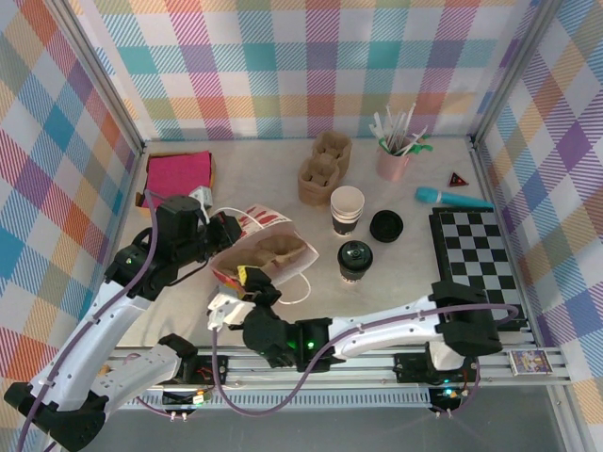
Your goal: Pack the takeout coffee
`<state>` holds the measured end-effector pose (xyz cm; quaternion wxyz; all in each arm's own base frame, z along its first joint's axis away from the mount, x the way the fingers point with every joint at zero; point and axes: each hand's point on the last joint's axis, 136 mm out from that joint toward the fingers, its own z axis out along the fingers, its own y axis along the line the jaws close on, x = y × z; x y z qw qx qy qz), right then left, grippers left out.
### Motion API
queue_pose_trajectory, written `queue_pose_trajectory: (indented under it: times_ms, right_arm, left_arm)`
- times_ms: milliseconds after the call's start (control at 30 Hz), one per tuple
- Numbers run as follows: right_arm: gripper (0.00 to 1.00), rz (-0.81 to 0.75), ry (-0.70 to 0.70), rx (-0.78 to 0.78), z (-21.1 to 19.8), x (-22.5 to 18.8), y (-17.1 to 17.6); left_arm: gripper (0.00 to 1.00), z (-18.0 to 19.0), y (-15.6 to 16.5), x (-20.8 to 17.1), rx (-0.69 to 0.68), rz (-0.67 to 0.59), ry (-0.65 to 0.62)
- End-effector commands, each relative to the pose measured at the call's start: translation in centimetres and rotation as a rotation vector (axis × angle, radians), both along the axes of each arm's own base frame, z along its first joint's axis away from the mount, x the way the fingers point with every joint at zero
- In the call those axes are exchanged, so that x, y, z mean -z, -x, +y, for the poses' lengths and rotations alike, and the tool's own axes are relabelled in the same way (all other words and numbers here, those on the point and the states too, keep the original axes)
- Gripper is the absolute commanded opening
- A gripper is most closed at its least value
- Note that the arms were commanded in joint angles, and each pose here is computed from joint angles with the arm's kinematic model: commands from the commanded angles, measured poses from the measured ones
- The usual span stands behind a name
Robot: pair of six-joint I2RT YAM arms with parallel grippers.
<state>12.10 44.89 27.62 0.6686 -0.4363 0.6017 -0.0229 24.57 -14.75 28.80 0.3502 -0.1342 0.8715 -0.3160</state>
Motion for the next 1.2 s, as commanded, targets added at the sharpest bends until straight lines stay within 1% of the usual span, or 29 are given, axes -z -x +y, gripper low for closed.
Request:
queue_pose_trajectory:
  times_ms: [0,33,100,167,200,267,367,467,600,733,833,967,1167]
  right_arm:
    - [0.56,0.105,-0.089,-0.04,-2.0,-2.0,0.4]
    - [0.56,0.142,-0.101,-0.06,-2.7,-2.6,0.4]
    - [0.57,0.24,-0.134,-0.053,-4.6,-3.3,-0.6]
    - [0.57,0.437,-0.174,0.013,-7.5,-2.8,-2.7]
    - [0.57,0.486,-0.19,0.049,-8.8,-2.7,-3.5]
    - [0.56,0.509,-0.208,0.074,-10.6,-2.6,-3.9]
    - [0.56,0.536,-0.203,0.084,-11.5,-1.9,-3.9]
    - [0.55,0.576,-0.152,0.077,-10.9,-0.3,-3.7]
    - [0.54,0.642,-0.073,-0.035,-8.2,1.9,-2.1]
    - [0.51,0.656,0.02,-0.249,-5.8,3.8,0.1]
    - [0.48,0.683,0.097,-0.355,-5.6,5.6,0.9]
    - [0.49,0.682,0.186,-0.405,-5.6,6.3,0.4]
    - [0.5,0.629,0.328,-0.493,-3.8,7.1,0.4]
  left_arm:
    - [0.0,-0.3,0.2,-0.7,0.043,-0.049,0.005]
    - [0.0,-0.3,0.2,-0.7,0.054,-0.055,0.001]
    - [0.0,-0.5,0.5,-0.8,0.079,-0.075,0.001]
    - [0.0,-0.8,0.9,-1.0,0.105,-0.098,0.014]
    - [0.0,-0.8,1.0,-0.8,0.113,-0.098,0.014]
    - [0.0,-0.9,1.6,-0.3,0.13,-0.086,0.022]
    - [0.0,-1.4,2.3,1.0,0.159,-0.056,0.053]
    - [0.0,-1.5,3.0,2.3,0.177,-0.034,0.058]
    - [0.0,-1.0,4.0,2.6,0.189,-0.041,0.047]
    - [0.0,-0.9,4.6,2.2,0.204,-0.054,0.051]
    - [0.0,-1.4,5.0,1.5,0.243,-0.063,0.061]
    - [0.0,-1.5,5.2,1.3,0.279,-0.048,0.018]
    - [0.0,-1.5,5.5,0.8,0.3,-0.056,0.011]
